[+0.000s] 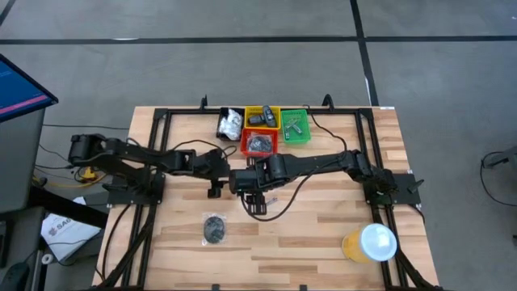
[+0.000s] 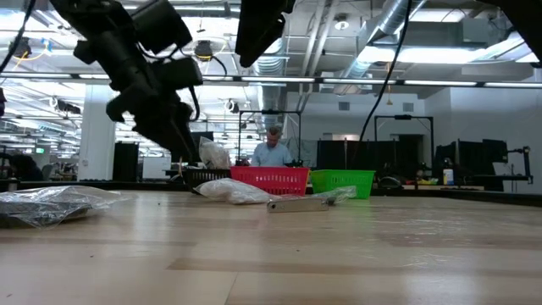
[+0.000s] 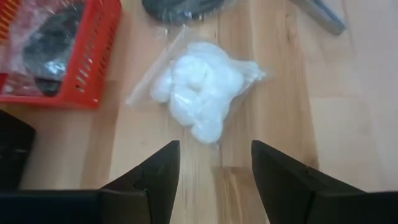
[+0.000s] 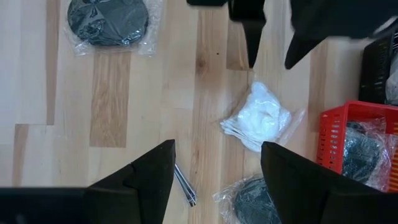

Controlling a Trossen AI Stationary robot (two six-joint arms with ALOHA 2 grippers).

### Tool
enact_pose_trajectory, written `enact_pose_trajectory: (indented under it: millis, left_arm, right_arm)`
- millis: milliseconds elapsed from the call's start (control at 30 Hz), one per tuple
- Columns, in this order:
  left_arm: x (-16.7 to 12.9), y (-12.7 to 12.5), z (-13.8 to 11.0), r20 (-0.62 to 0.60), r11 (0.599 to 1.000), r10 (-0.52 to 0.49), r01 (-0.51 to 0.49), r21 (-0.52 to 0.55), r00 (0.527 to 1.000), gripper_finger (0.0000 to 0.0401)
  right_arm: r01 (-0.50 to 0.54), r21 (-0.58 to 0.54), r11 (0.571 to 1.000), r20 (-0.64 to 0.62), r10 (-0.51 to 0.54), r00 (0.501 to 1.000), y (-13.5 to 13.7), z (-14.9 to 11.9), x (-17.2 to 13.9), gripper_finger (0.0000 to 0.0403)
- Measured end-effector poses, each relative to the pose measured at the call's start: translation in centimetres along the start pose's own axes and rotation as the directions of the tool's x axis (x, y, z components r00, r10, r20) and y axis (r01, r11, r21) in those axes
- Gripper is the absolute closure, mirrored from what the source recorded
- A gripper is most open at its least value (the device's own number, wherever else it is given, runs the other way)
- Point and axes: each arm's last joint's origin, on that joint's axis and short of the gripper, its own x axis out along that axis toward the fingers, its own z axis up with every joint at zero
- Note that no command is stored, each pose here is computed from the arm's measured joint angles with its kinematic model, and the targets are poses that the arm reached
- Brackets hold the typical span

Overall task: Pick & Place Travel size toiletries
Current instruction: Put the cotton pack into the black bin

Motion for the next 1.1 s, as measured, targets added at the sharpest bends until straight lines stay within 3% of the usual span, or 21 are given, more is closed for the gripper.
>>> enact_pose_trajectory:
  millis: [633, 800, 1100]
  left_arm:
    - [4.0, -0.6, -0.7, -0.049, 1.000, -0.013, 0.014, 0.005, 0.999, 0.0214]
    - [4.5, -0.5, -0.8, -0.055, 0.999, 0.041, -0.041, 0.008, 0.998, 0.0214]
    - [4.5, -0.4, -0.6, -0.030, 0.999, 0.048, -0.048, -0.010, 0.998, 0.0217]
  right_arm:
    - [-0.012, -0.021, 1.000, 0.023, 0.012, 1.000, 1.2, 0.1, -0.2, 0.0178]
    - [-0.012, -0.021, 1.000, 0.024, 0.013, 1.000, 1.3, 0.1, -0.2, 0.0178]
    - [-0.012, -0.020, 1.000, 0.028, 0.013, 1.000, 1.3, 0.2, -0.2, 0.0178]
